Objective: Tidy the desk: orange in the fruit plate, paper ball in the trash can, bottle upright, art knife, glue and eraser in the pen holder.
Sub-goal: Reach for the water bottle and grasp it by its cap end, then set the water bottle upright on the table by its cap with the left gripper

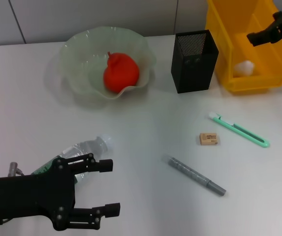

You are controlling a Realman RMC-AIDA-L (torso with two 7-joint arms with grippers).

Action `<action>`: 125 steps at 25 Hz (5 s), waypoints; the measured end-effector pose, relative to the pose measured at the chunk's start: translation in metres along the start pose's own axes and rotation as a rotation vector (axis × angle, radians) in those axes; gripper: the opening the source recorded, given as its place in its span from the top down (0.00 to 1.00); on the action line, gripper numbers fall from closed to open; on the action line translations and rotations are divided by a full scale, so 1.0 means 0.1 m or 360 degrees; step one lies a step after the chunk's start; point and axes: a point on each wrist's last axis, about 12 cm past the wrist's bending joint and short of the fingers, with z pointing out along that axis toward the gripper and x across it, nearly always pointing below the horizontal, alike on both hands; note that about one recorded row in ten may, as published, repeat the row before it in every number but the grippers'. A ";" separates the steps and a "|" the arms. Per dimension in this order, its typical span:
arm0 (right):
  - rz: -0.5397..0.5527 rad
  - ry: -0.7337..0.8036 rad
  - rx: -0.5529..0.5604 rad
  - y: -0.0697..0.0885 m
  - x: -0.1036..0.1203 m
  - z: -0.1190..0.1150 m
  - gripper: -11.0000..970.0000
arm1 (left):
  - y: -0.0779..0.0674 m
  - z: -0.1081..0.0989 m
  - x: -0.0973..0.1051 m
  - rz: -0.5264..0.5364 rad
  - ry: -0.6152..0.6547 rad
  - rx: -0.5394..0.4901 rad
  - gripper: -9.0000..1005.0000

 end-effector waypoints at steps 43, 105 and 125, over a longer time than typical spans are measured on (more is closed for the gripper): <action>0.0050 -0.0887 -0.1081 0.63 2.07 -0.78 0.14 | 0.68 0.35 -1.06 -0.0200 0.0828 -0.0496 0.20; 0.0021 -0.0891 -0.1212 0.80 1.95 -0.40 0.14 | 0.91 1.39 -0.89 -0.0219 0.1757 -0.0901 0.45; 0.0061 -0.0919 -0.1230 0.80 1.90 -0.37 0.14 | 0.77 0.94 -1.14 -0.0228 0.1317 -0.0870 0.55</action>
